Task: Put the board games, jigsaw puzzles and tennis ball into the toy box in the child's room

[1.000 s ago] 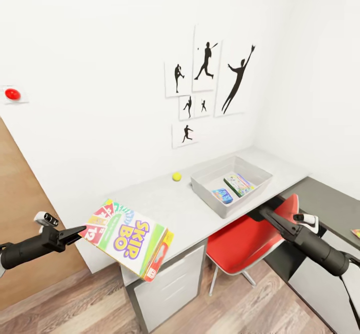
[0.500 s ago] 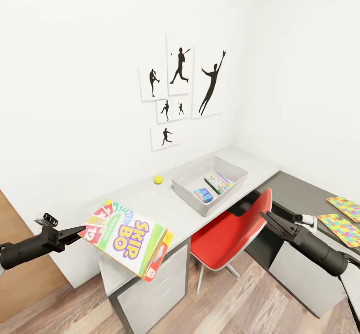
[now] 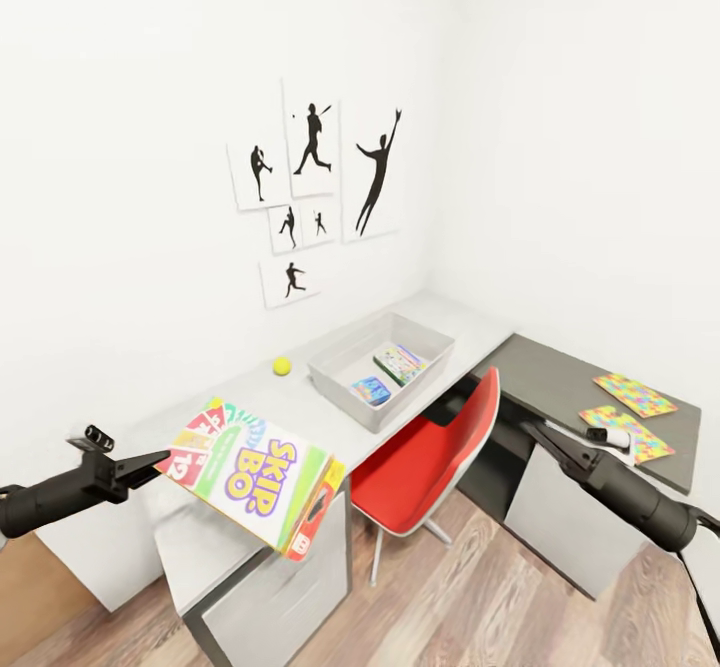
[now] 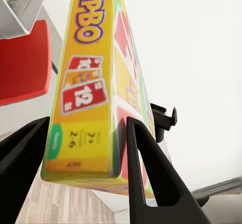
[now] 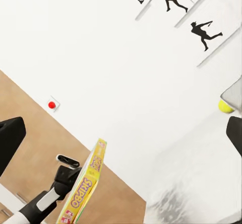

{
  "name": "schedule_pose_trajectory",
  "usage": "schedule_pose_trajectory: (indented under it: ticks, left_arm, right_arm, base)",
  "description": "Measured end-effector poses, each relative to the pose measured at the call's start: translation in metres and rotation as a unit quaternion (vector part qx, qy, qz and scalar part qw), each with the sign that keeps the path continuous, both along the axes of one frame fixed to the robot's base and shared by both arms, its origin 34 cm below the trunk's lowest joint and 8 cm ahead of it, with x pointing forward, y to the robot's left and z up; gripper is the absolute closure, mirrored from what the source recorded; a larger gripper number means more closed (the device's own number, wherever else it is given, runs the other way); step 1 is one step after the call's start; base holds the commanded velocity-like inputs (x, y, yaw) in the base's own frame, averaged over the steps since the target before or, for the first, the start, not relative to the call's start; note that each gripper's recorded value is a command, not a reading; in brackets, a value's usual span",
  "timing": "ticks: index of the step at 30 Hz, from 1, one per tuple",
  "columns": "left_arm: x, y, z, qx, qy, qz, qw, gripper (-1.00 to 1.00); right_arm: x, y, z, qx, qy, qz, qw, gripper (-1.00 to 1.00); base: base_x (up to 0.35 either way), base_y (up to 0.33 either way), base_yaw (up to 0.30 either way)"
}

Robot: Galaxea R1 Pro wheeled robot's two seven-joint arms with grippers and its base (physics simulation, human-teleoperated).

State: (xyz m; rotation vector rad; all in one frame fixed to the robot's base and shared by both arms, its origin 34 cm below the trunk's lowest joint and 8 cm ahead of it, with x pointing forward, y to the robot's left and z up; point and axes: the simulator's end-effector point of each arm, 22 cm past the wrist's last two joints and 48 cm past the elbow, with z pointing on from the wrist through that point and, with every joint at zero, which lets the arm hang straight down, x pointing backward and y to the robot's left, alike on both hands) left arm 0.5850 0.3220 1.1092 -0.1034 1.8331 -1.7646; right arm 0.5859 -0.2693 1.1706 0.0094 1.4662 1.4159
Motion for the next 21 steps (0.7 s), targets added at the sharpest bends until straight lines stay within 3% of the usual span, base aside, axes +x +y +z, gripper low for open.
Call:
schedule_pose_trajectory:
  ticks: [15,21]
  left_arm:
    - [-0.0027,0.0024,0.0057,0.0,-0.001,0.001,1.0,1.0]
    - [-0.0036,0.0024,0.0073,0.001,-0.003,0.002,1.0,1.0]
  right_arm:
    - [0.0,-0.0038,0.0039,-0.002,-0.015,-0.014,0.9998,-1.0]
    - [-0.001,-0.004,0.006,-0.002,-0.017,-0.014,0.9998,-1.0]
  base:
    - [0.0,0.0,-0.018]
    - [0.061,-0.071,-0.133]
